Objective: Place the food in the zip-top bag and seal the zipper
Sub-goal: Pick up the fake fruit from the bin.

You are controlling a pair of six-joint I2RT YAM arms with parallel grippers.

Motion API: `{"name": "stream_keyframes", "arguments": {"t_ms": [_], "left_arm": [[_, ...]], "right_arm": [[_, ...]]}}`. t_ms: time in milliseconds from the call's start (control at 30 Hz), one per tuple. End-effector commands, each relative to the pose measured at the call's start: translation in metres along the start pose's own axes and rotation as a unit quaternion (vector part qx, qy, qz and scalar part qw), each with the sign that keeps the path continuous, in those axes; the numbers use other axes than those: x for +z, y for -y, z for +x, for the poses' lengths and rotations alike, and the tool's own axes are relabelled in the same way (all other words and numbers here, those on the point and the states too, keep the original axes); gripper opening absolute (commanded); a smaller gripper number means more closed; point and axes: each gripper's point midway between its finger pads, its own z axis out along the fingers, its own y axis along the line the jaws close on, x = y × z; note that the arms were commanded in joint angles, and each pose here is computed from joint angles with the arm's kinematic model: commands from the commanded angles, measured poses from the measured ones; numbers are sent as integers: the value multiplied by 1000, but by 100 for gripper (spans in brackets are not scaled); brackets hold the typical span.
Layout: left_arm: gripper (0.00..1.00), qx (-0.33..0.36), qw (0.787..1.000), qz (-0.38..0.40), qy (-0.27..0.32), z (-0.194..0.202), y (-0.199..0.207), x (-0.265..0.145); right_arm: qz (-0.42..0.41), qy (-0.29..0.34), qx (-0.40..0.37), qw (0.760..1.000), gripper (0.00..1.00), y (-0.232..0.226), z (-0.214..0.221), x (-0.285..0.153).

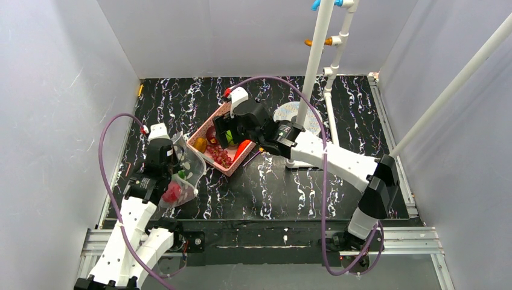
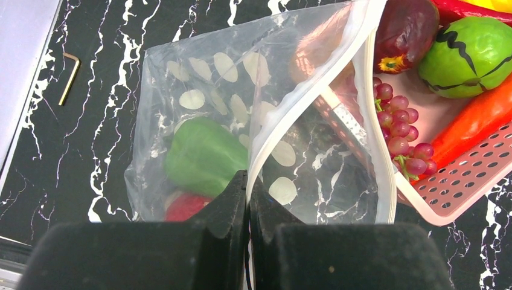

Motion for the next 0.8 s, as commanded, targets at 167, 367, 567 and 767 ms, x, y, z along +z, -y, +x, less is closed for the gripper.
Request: {"name": "stream_keyframes", "arguments": {"t_ms": [167, 367, 567, 767], "left_arm": [[0, 0, 1000, -8, 10, -6, -4, -5], [0, 1, 1000, -3, 8, -5, -2, -4], [0, 4, 1000, 2, 2, -4, 1, -2], [0, 5, 1000, 5, -2, -3, 2, -1]], "right_arm": [[93, -41, -14, 995, 98, 51, 24, 48], [157, -71, -103, 980, 98, 81, 39, 84], [191, -121, -191, 955, 98, 98, 56, 118], [164, -142, -195, 957, 98, 92, 78, 133]]}}
